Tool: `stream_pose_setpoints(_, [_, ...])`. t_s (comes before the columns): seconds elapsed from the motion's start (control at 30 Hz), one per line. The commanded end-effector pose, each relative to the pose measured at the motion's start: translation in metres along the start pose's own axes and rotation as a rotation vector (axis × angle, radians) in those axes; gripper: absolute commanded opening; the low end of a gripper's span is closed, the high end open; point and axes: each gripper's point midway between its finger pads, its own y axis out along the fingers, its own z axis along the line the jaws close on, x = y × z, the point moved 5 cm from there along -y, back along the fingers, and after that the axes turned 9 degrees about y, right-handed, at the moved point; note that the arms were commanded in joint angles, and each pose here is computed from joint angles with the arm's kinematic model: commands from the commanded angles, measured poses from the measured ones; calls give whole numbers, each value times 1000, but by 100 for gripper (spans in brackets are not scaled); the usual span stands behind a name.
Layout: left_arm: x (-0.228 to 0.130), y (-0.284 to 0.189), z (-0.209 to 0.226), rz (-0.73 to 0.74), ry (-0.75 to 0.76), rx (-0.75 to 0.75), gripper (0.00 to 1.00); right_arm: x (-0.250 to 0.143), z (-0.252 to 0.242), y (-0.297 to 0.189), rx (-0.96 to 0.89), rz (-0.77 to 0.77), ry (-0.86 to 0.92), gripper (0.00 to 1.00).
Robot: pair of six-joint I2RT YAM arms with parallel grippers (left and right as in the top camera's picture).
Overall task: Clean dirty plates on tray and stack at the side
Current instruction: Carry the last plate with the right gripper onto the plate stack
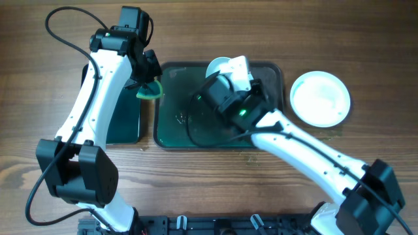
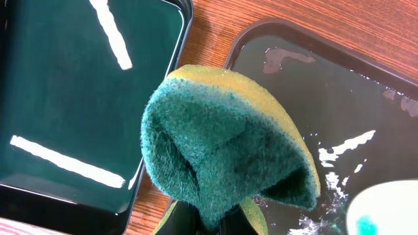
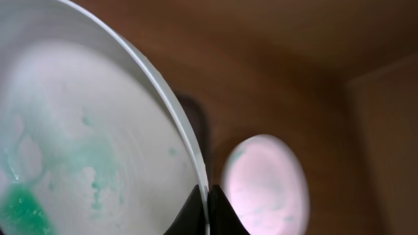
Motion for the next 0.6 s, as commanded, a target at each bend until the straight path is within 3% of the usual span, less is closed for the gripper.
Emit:
stream_pose_setpoints(0.0, [2, -1, 1, -3, -6, -13, 4, 23, -24, -31, -274, -209, -76, 4])
stream_pose_setpoints(0.17, [2, -1, 1, -3, -6, -12, 4, 31, -32, -50, -409, -304, -114, 4])
stream_pose_setpoints(0.33, [2, -1, 1, -3, -6, -13, 4, 36, -31, -51, -411, -318, -76, 4])
stream_pose_setpoints(0.4, [2, -1, 1, -3, -6, -12, 4, 29, -16, -42, -266, -254, -93, 4])
stream_pose_setpoints(0.47, [2, -1, 1, -3, -6, -12, 4, 7, 13, -26, 20, -89, -130, 4])
stream_pose_setpoints(0.57, [2, -1, 1, -3, -6, -12, 4, -16, 40, -4, 446, 221, 43, 4])
